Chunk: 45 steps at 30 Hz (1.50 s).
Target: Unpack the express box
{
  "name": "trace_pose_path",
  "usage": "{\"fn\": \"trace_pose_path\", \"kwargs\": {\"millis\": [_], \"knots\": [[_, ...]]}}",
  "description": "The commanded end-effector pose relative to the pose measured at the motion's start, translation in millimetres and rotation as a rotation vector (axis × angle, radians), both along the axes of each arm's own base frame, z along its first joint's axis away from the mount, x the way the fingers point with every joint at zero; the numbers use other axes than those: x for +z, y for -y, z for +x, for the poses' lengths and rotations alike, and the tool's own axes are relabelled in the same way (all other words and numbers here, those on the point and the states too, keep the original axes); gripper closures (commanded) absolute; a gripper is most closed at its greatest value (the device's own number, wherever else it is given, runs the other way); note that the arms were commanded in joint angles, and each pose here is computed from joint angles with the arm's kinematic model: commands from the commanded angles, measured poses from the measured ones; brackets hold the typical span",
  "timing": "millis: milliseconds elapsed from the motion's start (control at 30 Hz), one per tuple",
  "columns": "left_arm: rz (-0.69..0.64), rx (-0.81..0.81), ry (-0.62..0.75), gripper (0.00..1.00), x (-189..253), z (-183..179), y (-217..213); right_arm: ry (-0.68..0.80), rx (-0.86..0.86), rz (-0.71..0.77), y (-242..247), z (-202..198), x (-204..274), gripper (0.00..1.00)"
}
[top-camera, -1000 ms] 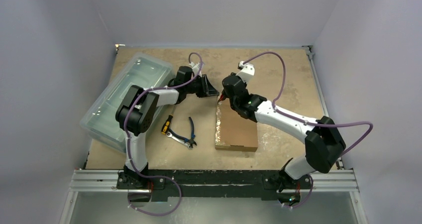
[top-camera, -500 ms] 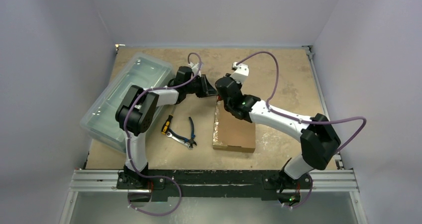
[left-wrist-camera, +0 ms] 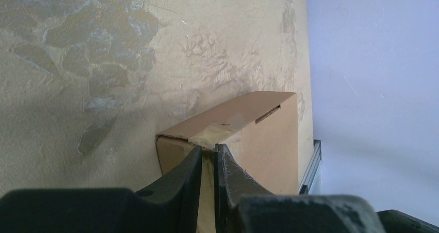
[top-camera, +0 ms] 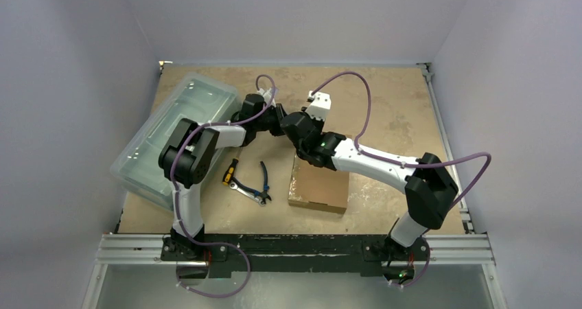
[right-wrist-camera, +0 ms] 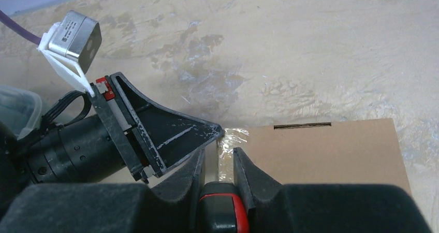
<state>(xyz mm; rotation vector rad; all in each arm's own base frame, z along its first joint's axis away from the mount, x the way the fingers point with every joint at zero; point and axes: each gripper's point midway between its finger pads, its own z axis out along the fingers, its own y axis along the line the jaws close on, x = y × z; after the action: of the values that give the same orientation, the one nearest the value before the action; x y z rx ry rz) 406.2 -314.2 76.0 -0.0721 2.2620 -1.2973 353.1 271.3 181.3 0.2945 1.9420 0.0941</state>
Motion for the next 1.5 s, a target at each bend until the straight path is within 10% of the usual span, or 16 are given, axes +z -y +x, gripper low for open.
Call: {"fn": "trace_pose_path", "kwargs": {"millis": [0,167,633,1467], "knots": [[0.056,0.059,-0.021,0.89,-15.4,0.4,-11.5,-0.043,0.005,-0.025,-2.2,-15.4,-3.4,1.00],[0.050,0.061,-0.026,0.88,-14.9,-0.1,-11.1,-0.056,0.017,-0.026,-8.3,-24.5,-0.8,1.00],[0.090,0.046,0.029,0.39,17.3,-32.8,-20.1,-0.077,0.137,-0.064,-20.2,-37.0,-10.1,1.00],[0.234,0.165,-0.027,0.47,-48.2,-32.8,-24.8,-0.138,0.111,-0.133,-11.5,-68.7,-11.7,1.00]]}}
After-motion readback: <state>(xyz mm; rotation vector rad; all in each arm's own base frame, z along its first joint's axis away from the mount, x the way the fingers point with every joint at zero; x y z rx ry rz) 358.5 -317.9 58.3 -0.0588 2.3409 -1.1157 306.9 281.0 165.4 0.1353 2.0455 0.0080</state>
